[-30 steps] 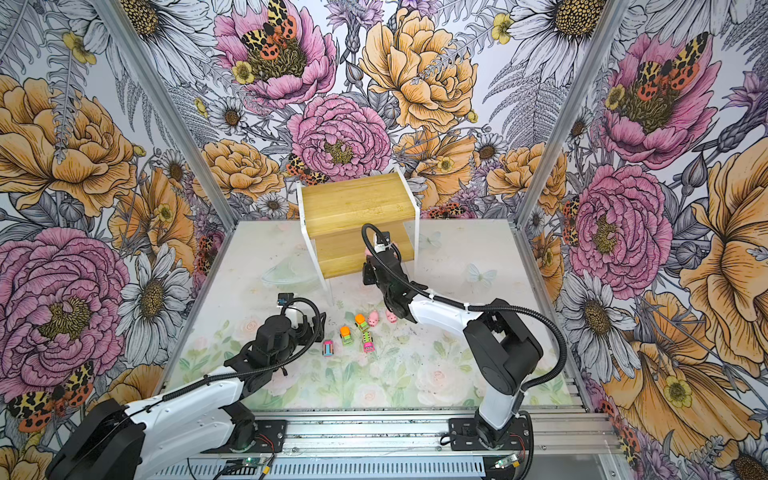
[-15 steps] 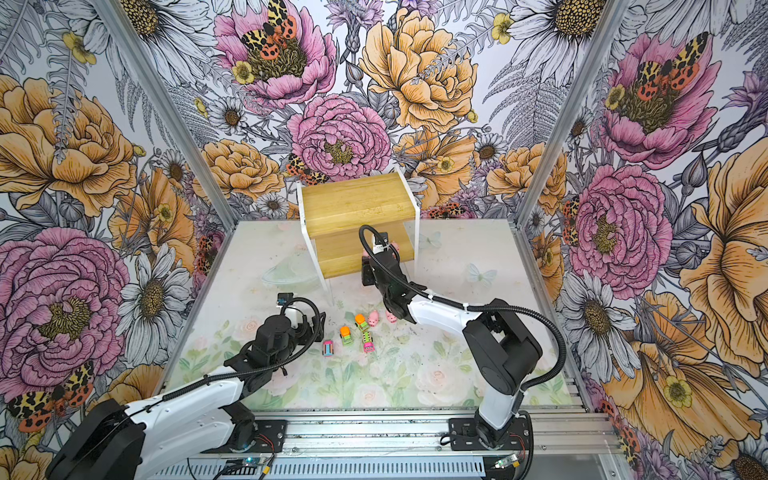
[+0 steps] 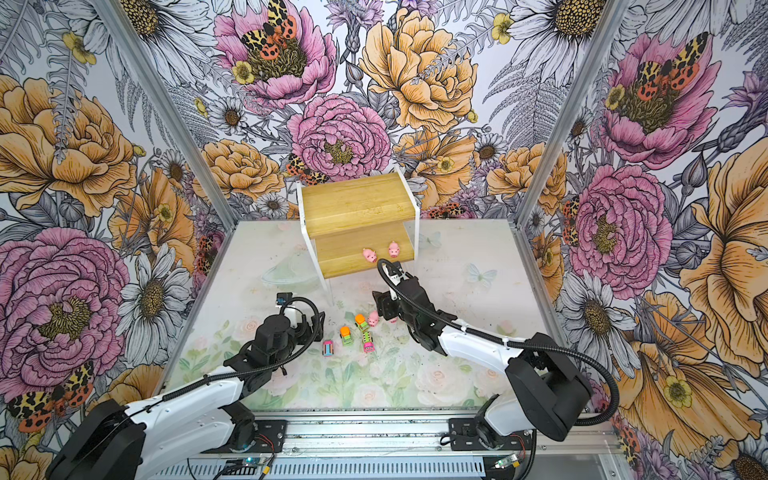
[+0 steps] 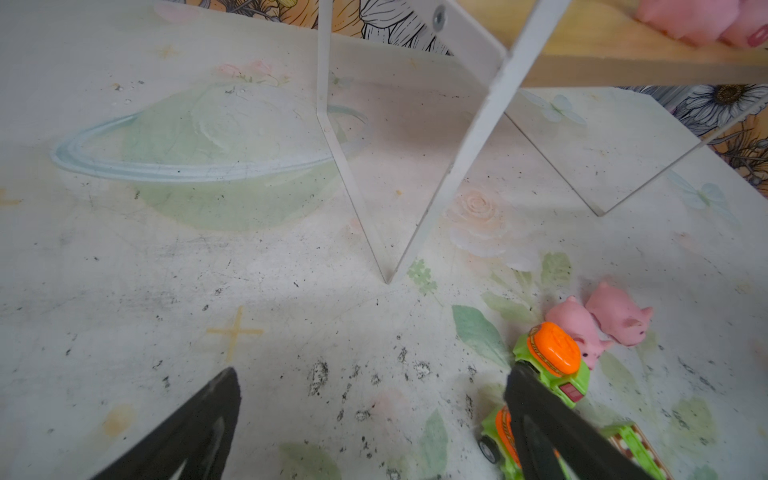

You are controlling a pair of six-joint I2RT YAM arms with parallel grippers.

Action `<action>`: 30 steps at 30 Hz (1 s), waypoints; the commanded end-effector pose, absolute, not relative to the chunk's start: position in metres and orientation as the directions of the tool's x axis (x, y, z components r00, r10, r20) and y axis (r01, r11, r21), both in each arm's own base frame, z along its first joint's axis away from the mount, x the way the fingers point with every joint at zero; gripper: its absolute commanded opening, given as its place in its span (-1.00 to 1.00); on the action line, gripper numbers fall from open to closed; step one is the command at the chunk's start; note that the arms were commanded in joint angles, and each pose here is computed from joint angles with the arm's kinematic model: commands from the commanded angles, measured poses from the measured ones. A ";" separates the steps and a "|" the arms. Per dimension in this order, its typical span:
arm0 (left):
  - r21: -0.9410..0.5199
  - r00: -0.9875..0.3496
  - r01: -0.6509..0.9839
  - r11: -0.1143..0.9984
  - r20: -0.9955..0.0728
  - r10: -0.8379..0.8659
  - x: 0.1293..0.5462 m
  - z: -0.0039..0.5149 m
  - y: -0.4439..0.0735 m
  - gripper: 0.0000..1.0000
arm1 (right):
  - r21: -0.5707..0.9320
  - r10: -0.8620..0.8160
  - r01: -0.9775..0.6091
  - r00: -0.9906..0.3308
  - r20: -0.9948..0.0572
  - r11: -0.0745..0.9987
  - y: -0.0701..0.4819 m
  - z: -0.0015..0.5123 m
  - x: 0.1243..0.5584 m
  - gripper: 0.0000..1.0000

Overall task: Place and organize the plastic toys onto the shelf
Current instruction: 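Lower the right gripper to the pigs and close on a third pink pig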

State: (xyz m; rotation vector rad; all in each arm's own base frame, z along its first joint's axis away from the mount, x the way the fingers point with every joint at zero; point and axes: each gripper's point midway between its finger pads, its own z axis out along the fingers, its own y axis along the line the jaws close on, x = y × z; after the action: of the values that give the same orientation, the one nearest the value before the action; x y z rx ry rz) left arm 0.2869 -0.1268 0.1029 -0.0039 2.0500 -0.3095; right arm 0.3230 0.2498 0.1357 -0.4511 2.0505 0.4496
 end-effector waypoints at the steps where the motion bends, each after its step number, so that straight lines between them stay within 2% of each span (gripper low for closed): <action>1: -0.241 -0.488 0.128 0.962 -0.860 -0.150 0.287 0.102 -0.127 0.98 | 0.161 -0.123 -0.503 -0.485 -0.866 0.849 0.247 0.125 0.308 0.43; 6: -0.242 -0.491 0.130 0.962 -0.859 -0.149 0.287 0.103 -0.128 0.98 | 0.173 -0.118 -0.467 -0.530 -0.840 0.867 0.235 0.091 0.298 0.38; 14: -0.249 -0.497 0.125 0.960 -0.853 -0.156 0.288 0.102 -0.128 0.98 | 0.162 -0.142 -0.458 -0.560 -0.816 0.874 0.243 0.061 0.309 0.33; 30: -0.250 -0.510 0.109 0.962 -0.845 -0.162 0.289 0.097 -0.128 0.97 | 0.179 -0.131 -0.427 -0.602 -0.788 0.886 0.242 0.035 0.335 0.14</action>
State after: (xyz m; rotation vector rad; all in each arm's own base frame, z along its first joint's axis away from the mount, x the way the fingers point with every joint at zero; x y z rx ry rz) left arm 0.2864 -0.1273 0.0947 -0.0186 2.0790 -0.3180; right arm 0.3265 0.2328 0.0286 -0.4112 2.2281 0.3999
